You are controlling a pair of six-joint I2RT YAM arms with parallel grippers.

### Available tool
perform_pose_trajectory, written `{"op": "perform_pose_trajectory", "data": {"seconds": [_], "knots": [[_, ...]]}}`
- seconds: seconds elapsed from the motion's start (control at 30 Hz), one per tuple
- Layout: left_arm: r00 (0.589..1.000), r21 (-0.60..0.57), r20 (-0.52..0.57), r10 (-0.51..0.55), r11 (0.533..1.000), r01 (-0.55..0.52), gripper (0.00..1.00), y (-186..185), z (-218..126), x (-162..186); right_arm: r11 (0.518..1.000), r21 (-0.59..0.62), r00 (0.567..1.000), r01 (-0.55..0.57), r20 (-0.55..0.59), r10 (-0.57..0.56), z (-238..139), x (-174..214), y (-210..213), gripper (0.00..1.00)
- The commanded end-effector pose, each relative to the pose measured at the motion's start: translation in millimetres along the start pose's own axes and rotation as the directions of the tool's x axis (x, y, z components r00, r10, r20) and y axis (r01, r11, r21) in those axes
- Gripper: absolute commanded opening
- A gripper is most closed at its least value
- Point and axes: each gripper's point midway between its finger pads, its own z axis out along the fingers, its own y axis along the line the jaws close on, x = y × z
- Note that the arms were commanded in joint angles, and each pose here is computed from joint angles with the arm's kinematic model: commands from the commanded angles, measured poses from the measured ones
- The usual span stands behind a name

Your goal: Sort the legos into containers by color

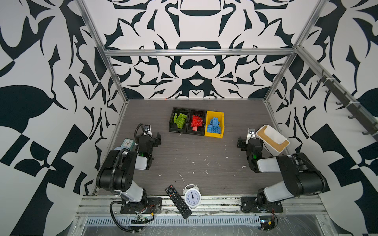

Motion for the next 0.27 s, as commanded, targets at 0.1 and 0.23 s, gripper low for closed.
{"op": "perform_pose_trajectory", "data": {"seconds": [0.1, 0.23], "knots": [[1.000, 0.002, 0.018, -0.006, 1.000, 0.006, 1.00, 0.3, 2.2, -7.9, 0.999, -0.017, 0.990, -0.045, 0.134, 0.047, 2.1, -40.2, -1.0, 1.00], [1.000, 0.003, 0.022, -0.004, 1.000, 0.004, 1.00, 0.3, 1.3, -8.3, 0.999, 0.012, 0.995, -0.048, 0.093, 0.047, 8.2, -39.0, -4.1, 1.00]]}}
